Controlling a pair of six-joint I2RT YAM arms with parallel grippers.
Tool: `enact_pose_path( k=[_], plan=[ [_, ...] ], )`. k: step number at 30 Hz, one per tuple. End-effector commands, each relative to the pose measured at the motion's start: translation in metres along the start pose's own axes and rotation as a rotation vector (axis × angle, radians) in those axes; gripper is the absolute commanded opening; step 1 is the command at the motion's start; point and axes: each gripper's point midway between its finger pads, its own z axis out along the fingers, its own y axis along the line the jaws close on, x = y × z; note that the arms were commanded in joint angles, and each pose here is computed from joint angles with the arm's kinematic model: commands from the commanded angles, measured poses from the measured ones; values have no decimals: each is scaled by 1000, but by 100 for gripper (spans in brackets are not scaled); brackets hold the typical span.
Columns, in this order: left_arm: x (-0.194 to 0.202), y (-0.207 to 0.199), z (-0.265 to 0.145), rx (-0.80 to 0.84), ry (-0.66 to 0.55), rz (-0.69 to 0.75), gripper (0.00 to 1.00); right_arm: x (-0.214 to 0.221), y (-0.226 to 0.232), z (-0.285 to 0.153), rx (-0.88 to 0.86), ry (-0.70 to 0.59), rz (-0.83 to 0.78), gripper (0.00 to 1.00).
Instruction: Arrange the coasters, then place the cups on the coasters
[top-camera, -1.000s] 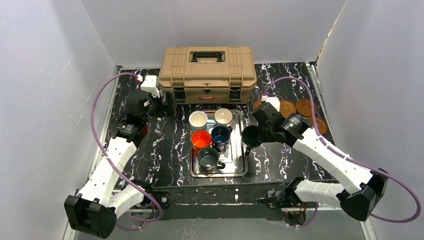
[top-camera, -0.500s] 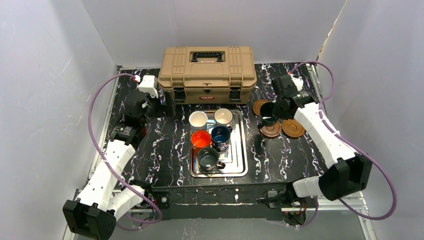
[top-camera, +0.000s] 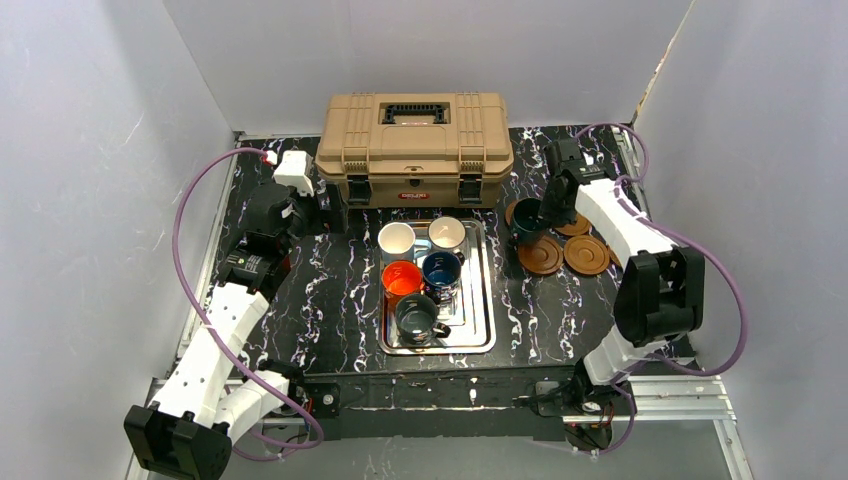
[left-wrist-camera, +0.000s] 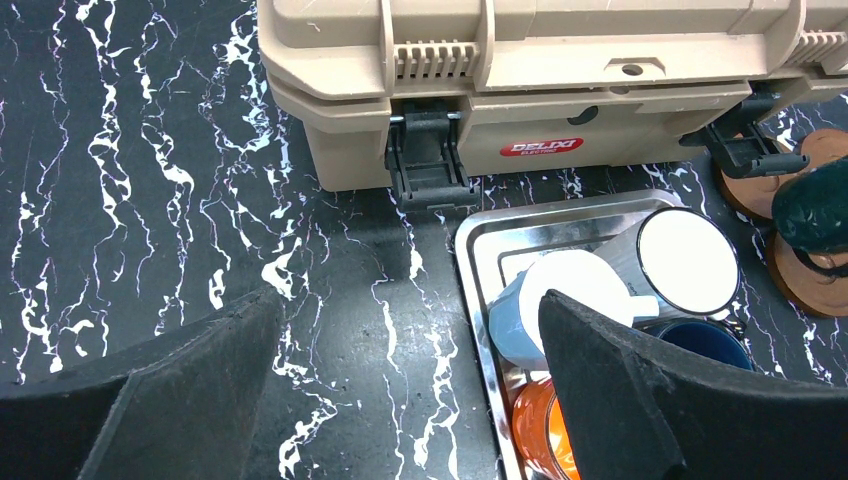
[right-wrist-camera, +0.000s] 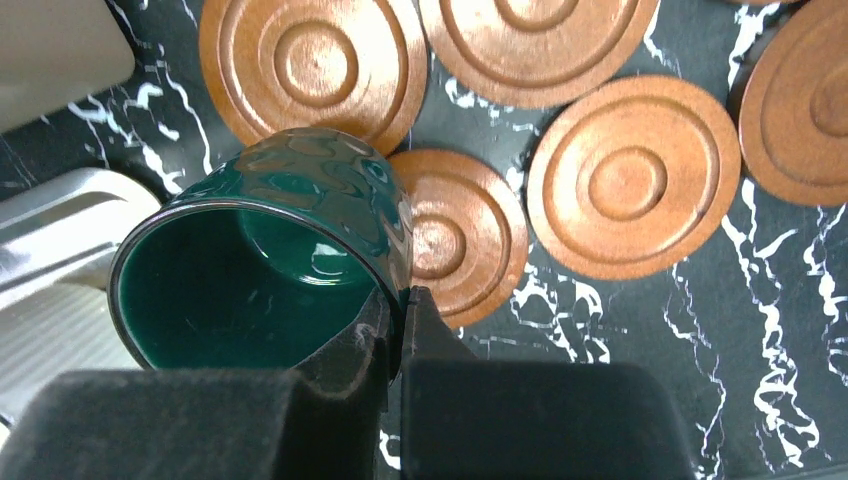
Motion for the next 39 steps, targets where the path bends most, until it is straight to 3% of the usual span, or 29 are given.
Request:
enact_pose_path(
  k=[1,16,39],
  plan=[
    [-7,-1,-6,4,-24,7,98,-59,18,-7,-81,-148,49,1],
    [-7,-3,-6,11,-20,3,98,-84,28,25,-47,-146,36,1],
    [-7,-2,-6,9,-18,2,98,-86,16,46,-13,-131,41,1]
  ],
)
